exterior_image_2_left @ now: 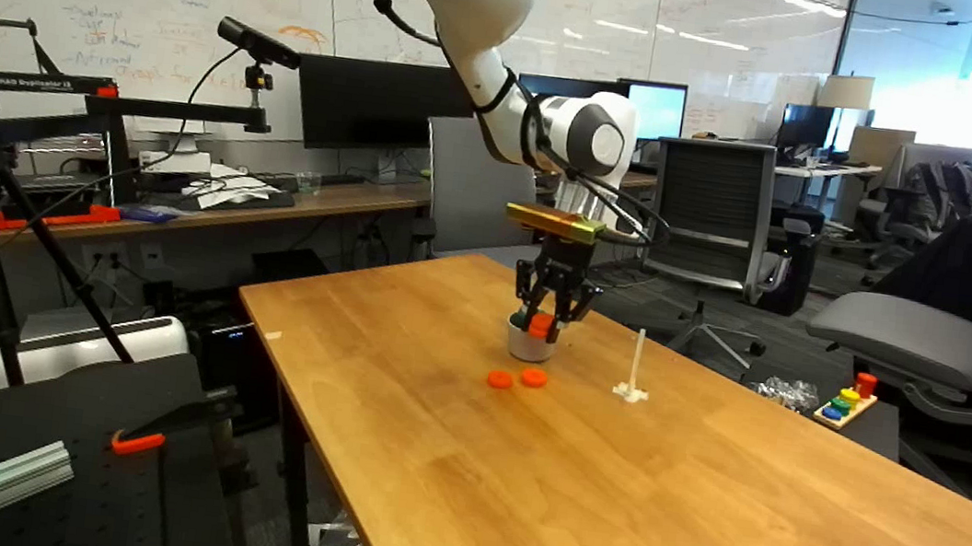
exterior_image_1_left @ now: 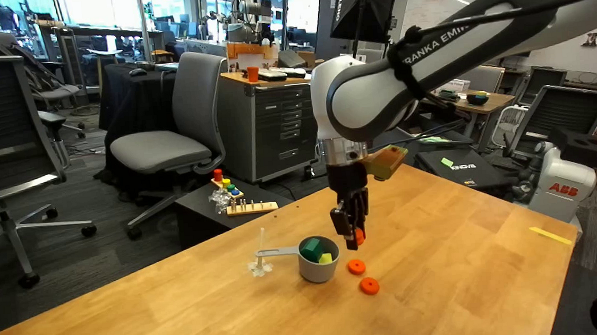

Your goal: Put all the blocks and rings in the cup

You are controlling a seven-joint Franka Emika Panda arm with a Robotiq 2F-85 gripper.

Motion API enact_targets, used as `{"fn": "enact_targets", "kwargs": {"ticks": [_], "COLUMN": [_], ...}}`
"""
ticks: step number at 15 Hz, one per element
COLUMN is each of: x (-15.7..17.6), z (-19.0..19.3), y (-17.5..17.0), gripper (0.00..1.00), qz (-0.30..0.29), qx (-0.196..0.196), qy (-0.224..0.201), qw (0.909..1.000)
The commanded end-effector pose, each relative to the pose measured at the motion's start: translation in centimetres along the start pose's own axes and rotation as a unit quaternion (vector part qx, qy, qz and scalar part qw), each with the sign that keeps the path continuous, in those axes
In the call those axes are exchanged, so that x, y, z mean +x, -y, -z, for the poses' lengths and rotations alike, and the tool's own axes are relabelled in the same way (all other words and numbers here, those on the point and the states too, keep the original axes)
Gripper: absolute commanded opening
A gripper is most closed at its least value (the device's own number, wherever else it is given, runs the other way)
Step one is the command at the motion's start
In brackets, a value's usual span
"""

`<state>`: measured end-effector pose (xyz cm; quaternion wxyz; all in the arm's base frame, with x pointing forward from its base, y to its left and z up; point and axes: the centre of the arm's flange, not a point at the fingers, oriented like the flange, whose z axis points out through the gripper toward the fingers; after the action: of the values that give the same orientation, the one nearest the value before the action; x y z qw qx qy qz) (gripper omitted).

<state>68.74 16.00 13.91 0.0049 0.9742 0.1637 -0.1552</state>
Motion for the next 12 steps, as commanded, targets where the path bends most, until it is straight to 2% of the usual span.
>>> {"fn": "enact_targets", "kwargs": {"ticks": [1,5,12], "x": [-1.6,-0.4,1.9], "z": [3.4,4.9,3.5], "y": [0.6,0.6,1.8], "gripper": [0.18,0.18,0.18], "qz": [-0.010,-0.023,-0.030], "qx": [0.003,0.019,0.043], "qy": [-0.033,-0.060,-0.067], "qw": [0.9994,0.9978,0.9964]}}
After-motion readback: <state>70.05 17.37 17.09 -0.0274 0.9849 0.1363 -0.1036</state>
